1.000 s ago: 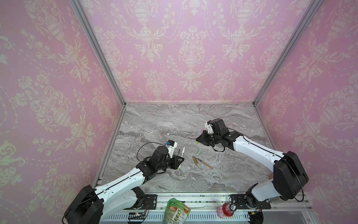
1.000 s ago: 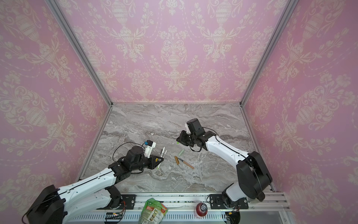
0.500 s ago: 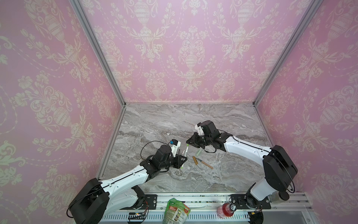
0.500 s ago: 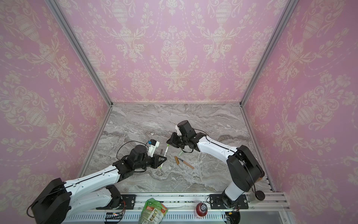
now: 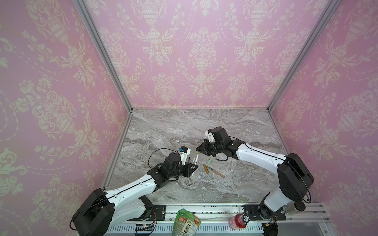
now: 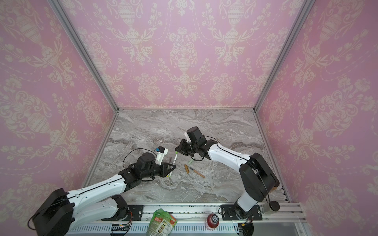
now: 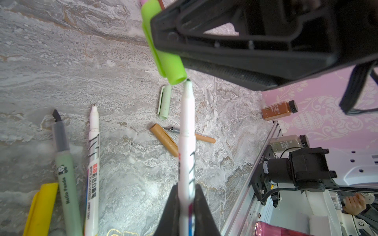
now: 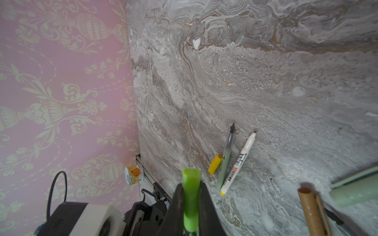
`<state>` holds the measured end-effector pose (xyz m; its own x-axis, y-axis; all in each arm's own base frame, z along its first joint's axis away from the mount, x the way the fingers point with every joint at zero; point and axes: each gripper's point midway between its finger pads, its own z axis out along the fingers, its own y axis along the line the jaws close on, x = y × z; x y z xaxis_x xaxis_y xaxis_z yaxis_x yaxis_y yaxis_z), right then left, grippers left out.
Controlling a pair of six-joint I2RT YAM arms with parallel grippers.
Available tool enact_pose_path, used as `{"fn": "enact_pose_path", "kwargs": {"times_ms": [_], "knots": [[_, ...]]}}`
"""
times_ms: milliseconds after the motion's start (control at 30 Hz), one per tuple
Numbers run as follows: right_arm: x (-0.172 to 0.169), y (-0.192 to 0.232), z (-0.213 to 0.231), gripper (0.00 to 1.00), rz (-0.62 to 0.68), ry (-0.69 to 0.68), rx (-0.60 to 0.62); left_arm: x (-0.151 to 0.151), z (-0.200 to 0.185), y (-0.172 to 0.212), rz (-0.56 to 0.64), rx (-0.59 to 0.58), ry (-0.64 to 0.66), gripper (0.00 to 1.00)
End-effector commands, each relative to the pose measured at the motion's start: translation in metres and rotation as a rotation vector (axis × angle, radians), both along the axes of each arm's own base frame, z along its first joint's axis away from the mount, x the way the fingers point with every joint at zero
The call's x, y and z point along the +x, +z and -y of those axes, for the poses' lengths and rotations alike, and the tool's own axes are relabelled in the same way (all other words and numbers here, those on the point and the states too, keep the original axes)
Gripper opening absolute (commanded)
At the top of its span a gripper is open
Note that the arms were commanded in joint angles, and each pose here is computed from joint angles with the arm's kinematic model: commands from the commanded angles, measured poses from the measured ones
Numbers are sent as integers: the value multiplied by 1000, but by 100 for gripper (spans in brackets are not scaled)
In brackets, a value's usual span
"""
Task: Insert the pens into the pen caps
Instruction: 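Carry the lime green cap with the right gripper above the white pen tip, then lower the lime green cap onto the white pen tip with the right gripper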
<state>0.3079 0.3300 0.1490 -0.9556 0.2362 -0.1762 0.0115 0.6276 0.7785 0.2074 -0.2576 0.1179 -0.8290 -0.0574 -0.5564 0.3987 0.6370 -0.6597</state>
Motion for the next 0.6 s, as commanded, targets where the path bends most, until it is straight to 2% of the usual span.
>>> {"fn": "enact_pose_path", "kwargs": {"times_ms": [0,567], "knots": [[4,14,-5,0,30,5,12,2,0,8,35,-1,10,0],[4,26,-3,0,56,-3,26,1,-3,2,27,12,13,0]]}}
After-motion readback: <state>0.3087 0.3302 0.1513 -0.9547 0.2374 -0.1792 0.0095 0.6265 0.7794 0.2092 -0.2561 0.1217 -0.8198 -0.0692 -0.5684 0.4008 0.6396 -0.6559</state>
